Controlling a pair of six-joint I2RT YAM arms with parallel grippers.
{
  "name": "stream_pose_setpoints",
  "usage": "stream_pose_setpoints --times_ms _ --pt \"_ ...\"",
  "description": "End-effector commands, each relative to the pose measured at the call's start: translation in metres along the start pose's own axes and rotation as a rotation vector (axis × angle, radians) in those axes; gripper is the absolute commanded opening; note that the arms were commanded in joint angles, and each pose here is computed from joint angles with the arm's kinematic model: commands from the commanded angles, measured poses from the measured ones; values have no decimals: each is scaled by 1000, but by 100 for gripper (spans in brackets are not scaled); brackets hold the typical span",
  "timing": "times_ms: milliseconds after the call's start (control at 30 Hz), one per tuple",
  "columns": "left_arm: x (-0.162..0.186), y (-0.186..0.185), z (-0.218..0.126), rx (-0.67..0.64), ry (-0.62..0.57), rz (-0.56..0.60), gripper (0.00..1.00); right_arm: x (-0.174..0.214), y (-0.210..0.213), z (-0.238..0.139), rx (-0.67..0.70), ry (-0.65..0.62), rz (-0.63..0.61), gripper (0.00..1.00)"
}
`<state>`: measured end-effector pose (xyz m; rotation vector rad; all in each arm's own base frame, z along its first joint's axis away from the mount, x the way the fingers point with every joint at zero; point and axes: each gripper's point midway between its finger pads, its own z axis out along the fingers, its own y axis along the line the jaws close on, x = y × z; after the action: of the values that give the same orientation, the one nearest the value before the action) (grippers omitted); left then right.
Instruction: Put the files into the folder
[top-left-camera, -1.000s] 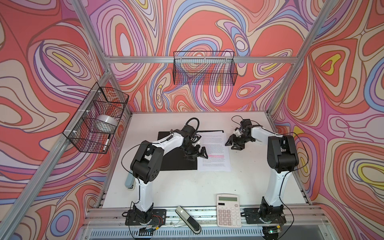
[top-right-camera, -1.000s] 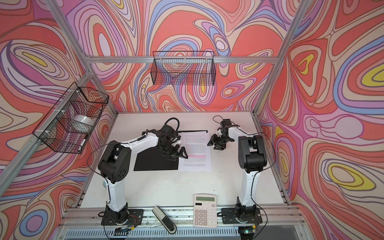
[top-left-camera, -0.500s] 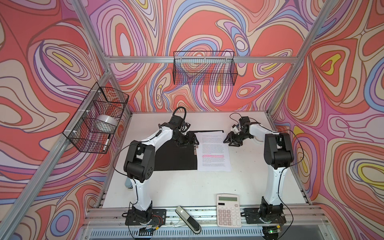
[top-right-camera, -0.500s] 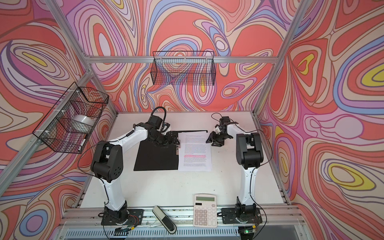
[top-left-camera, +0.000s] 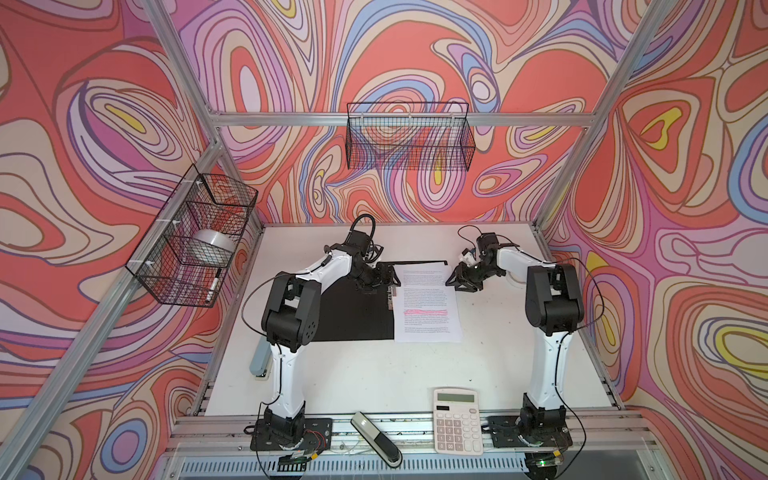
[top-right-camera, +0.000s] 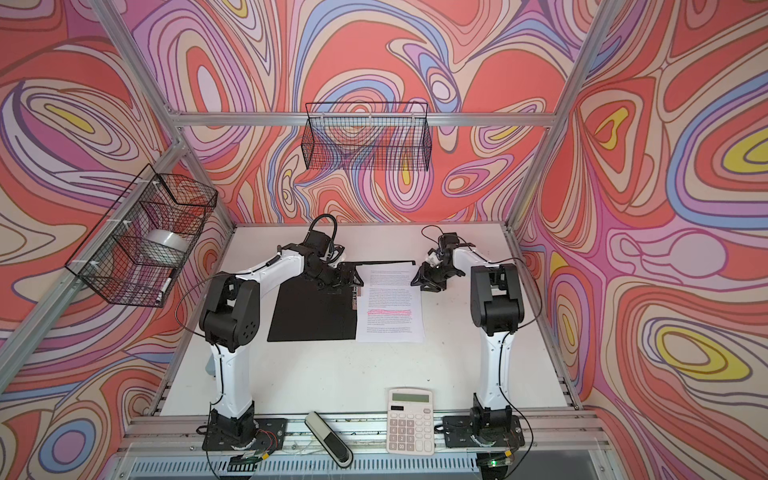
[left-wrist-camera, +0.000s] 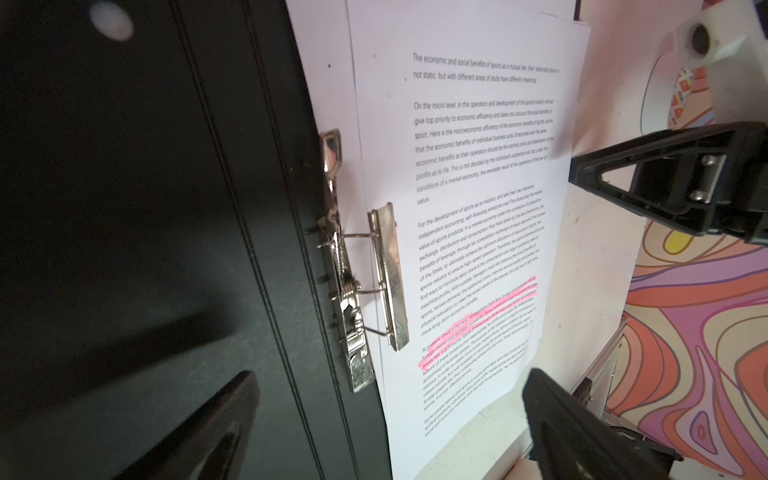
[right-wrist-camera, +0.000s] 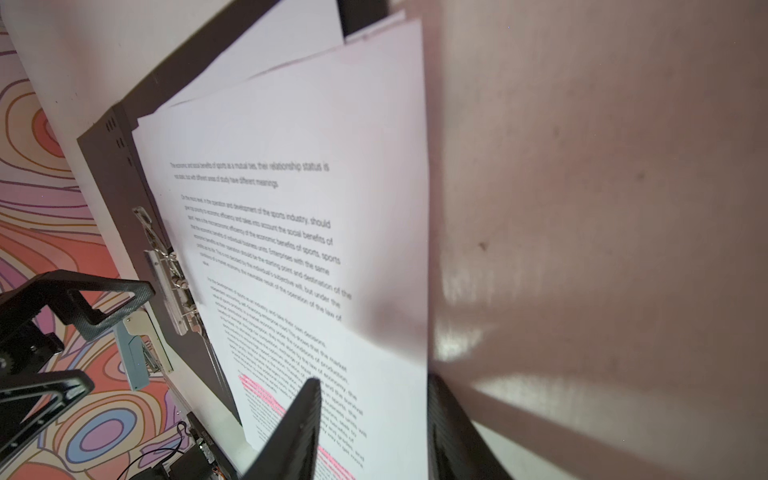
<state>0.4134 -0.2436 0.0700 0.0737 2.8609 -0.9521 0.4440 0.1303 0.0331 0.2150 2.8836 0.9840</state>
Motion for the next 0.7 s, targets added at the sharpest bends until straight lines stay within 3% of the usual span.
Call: stream_pose_setpoints --times_ms 0,367,433,667 --pt "-6 -2 6 17 2 -9 100 -3 -3 4 -4 12 0 41" --pt "-11 0 18 39 14 -22 100 -6 3 0 -14 11 -10 32" --pt "-12 0 20 43 17 -26 100 -8 6 0 -28 9 -16 27" --pt "-13 0 22 48 20 -20 100 -13 9 0 -42 7 -15 25"
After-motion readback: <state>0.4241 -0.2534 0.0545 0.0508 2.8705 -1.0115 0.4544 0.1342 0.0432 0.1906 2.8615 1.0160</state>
